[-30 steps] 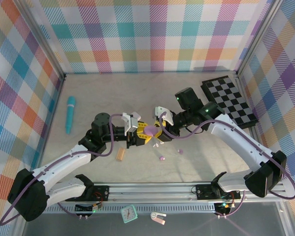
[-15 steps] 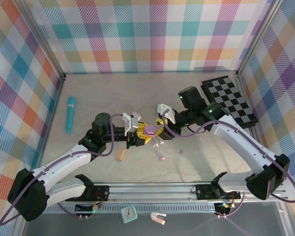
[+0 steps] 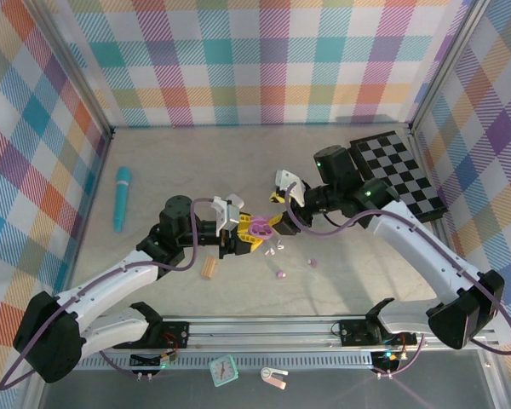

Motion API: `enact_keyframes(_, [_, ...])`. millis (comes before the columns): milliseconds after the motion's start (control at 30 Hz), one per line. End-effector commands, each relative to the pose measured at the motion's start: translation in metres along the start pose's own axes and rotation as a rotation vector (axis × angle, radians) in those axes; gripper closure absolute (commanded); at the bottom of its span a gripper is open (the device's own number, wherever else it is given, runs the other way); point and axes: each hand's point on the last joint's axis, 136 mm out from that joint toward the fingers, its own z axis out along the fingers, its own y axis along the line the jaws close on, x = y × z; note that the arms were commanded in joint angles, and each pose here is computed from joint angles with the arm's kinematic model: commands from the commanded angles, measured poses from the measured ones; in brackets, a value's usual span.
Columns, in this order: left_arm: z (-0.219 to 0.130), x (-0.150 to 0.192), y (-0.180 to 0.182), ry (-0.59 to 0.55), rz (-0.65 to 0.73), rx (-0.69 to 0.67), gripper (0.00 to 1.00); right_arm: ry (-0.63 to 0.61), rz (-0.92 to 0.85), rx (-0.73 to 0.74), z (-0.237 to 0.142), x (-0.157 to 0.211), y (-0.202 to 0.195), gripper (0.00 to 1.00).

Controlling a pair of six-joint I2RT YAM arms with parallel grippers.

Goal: Insert wireless bluetooth earbuds into charging case

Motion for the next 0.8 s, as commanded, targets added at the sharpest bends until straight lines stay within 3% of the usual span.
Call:
enact_keyframes(0, [0.003, -0.008, -0.007, -0.035, 0.031, 0.036, 0.68, -0.041, -0.029, 0.037, -0.008, -0.008, -0.003, 0.27])
enact_keyframes(100, [0.005, -0.007, -0.004, -0.041, 0.023, 0.026, 0.68, -0.058, -0.062, 0.061, -0.011, -0.01, -0.004, 0.2])
enact_keyframes(300, [0.007, -0.015, -0.002, -0.071, 0.011, 0.036, 0.68, -0.039, -0.067, 0.069, -0.01, -0.004, -0.005, 0.22])
enact_keyframes(667, [0.006, -0.017, -0.004, -0.073, 0.004, 0.039, 0.68, -0.056, -0.058, 0.047, -0.002, -0.002, -0.005, 0.73])
enact_keyframes(767, [0.006, -0.015, -0.002, -0.069, -0.001, 0.028, 0.68, -0.065, -0.064, 0.029, -0.003, -0.004, -0.001, 0.81])
